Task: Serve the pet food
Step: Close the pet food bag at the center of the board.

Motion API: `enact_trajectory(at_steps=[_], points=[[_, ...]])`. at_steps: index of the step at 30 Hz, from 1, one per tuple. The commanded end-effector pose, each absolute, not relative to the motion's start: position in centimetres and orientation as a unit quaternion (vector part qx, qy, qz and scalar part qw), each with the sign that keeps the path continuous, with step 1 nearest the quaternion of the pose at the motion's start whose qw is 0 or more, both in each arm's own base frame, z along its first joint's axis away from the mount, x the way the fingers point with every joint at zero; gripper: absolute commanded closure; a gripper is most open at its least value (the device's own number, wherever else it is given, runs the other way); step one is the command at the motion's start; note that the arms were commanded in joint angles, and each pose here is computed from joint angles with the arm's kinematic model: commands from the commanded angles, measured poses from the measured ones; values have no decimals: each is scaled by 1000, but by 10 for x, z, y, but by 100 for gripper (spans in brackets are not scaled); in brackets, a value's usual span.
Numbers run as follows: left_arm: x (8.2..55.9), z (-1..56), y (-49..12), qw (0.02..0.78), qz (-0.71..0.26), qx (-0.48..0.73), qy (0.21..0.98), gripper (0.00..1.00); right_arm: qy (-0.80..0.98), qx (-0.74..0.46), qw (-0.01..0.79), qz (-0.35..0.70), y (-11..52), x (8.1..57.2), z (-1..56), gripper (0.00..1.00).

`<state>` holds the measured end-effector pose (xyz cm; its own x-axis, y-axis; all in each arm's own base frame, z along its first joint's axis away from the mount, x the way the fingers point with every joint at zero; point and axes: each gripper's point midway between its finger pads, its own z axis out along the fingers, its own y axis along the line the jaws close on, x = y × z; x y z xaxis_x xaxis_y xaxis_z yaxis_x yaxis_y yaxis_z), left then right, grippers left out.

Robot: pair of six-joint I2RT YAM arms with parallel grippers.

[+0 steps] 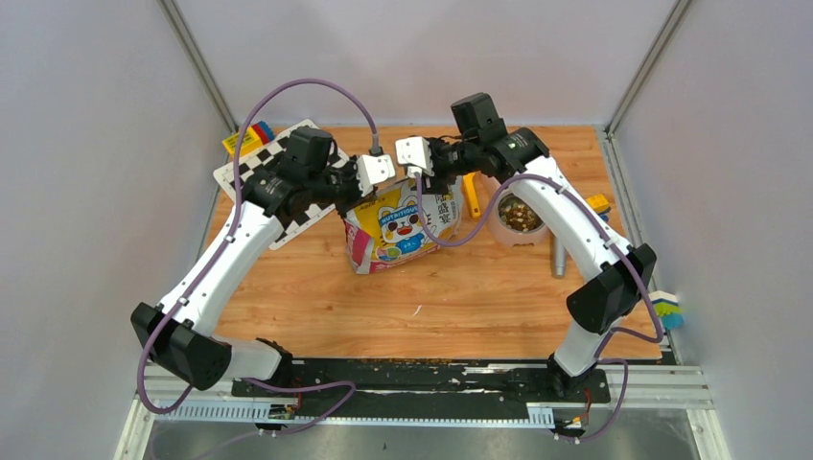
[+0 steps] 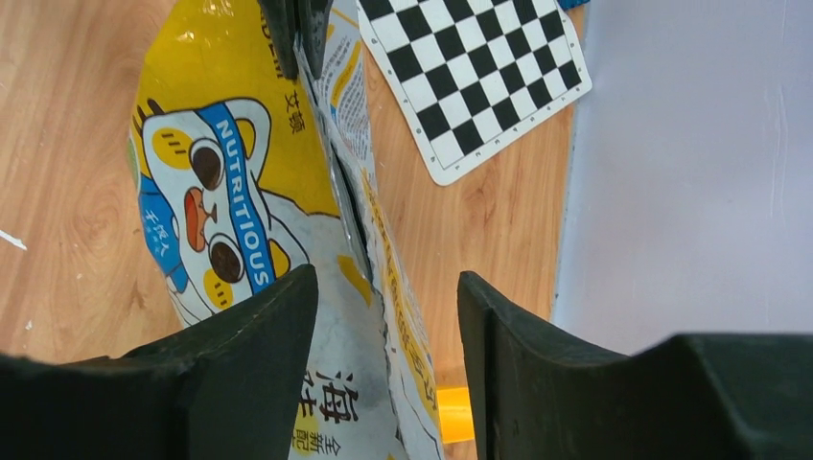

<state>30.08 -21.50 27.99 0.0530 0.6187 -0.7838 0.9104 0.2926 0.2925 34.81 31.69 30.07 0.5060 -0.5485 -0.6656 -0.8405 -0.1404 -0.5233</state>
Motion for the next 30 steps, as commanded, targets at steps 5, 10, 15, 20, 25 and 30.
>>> enact_trajectory(at_steps=[5, 10, 15, 20, 25, 30], points=[[286, 361, -220, 547, -163, 573, 588, 100, 442, -725, 472, 238, 343, 334, 311, 77], [286, 361, -220, 548, -163, 573, 588, 100, 448, -723, 466, 243, 344, 335, 305, 100], [285, 361, -219, 549, -162, 573, 587, 100, 448, -715, 476, 247, 344, 334, 309, 100], [284, 363, -219, 551, -163, 572, 586, 100, 445, -708, 470, 282, 349, 323, 311, 45], [283, 363, -220, 550, -166, 571, 586, 100, 444, -698, 465, 316, 357, 318, 316, 43], [283, 363, -220, 552, -167, 570, 585, 100, 444, -691, 455, 345, 362, 314, 312, 49]])
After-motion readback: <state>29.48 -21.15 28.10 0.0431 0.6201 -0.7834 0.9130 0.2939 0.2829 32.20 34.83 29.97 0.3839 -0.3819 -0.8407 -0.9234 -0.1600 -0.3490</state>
